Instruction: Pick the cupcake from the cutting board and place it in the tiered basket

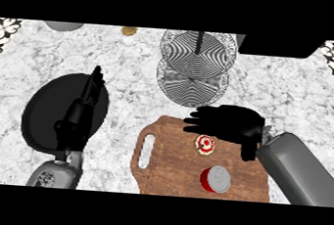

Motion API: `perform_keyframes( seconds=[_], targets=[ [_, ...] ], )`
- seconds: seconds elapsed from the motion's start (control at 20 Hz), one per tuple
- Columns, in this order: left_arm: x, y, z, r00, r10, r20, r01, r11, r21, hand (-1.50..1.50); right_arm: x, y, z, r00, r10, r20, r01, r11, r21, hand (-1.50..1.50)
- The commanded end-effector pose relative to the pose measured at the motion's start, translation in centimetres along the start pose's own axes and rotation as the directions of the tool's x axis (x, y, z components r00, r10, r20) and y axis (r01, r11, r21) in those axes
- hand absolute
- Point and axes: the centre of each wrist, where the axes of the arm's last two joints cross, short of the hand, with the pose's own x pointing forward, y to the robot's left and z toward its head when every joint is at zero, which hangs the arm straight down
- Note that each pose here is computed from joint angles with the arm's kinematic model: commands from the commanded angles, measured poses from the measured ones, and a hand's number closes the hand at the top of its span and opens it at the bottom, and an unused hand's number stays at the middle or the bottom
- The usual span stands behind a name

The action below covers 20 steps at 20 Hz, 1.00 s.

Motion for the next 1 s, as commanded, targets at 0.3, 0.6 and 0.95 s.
perform_keyframes(
  seconds=[0.3, 0.6, 0.95],
  targets=[
    [0.0, 1.8, -0.3, 1.0, -0.006, 0.001, 0.006, 1.0, -0.01, 0.0, 1.0, 1.7, -2.2, 0.998, -0.042, 0.038, 0.04, 0.998, 0.052, -1.5],
    [0.1, -1.3, -0.1, 1.0, 0.013, -0.023, -0.013, 1.0, 0.006, 0.0, -0.1, 2.9, -1.8, 0.996, -0.076, 0.038, 0.075, 0.997, 0.032, -1.5],
    [0.5, 1.5, -0.9, 1.0, 0.0, -0.004, 0.0, 1.0, 0.019, 0.0, 0.1, 3.0, -2.2, 0.991, -0.129, 0.037, 0.128, 0.992, 0.006, -1.5]
  ],
)
